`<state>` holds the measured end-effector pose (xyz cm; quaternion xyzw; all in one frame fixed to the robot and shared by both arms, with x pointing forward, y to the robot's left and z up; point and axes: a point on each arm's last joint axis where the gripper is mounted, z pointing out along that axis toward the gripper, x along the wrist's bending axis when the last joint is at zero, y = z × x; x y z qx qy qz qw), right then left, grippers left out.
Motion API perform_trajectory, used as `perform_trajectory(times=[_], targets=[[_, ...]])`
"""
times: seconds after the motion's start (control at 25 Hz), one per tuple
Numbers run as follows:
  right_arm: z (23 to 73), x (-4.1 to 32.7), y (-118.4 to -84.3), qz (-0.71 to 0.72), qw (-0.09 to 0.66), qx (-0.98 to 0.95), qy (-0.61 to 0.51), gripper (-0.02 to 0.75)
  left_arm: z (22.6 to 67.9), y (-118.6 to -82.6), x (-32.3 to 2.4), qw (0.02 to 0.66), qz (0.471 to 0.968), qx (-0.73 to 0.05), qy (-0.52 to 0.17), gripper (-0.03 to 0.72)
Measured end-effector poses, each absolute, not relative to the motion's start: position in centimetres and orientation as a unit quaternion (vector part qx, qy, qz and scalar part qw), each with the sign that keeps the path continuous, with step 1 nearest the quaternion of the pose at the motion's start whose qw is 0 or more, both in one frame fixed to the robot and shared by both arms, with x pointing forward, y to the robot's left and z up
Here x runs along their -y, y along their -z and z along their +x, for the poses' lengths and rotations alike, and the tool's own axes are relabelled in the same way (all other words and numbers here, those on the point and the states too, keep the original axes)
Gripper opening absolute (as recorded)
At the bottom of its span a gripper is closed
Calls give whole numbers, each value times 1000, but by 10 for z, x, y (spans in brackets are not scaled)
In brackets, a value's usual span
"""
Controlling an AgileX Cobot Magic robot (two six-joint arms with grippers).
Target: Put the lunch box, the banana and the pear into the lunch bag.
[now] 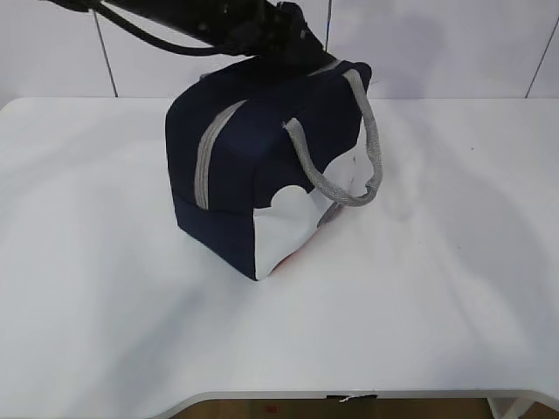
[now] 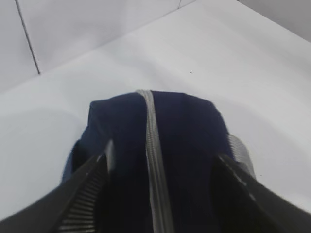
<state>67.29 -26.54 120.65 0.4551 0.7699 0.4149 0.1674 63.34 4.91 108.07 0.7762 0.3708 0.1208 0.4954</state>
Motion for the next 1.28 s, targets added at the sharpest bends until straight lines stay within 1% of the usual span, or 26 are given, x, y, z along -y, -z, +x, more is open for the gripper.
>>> perform_trajectory(times=[0.16,0.32,0.44,0.52,0.68,0.84,1.0,1.16,1.28], targets=[[654,266,-1230,453,186,-762,-424,477,621,-1111,-58,500,779,-345,-158,498],[634,265,-1245,465,186,-751,-430,477,604,-1132,-67,481,803,-314,-160,495],[619,265,-1252,473,183,-746,-431,477,585,-1138,-75,435,841,-292,-135,475],[607,265,-1257,480,179,-742,-433,477,572,-1140,-81,396,867,-284,-105,456],[581,264,-1267,494,173,-732,-437,477,550,-1147,-97,324,893,-304,-73,442],[553,257,-1267,506,158,-731,-429,477,535,-1160,-120,258,892,-360,-92,439],[523,252,-1255,522,146,-738,-401,477,526,-1176,-141,224,863,-430,-143,436],[496,256,-1232,546,138,-745,-357,477,509,-1198,-154,246,835,-462,-168,435],[472,261,-1215,564,137,-747,-325,477,492,-1215,-161,280,820,-471,-164,435]])
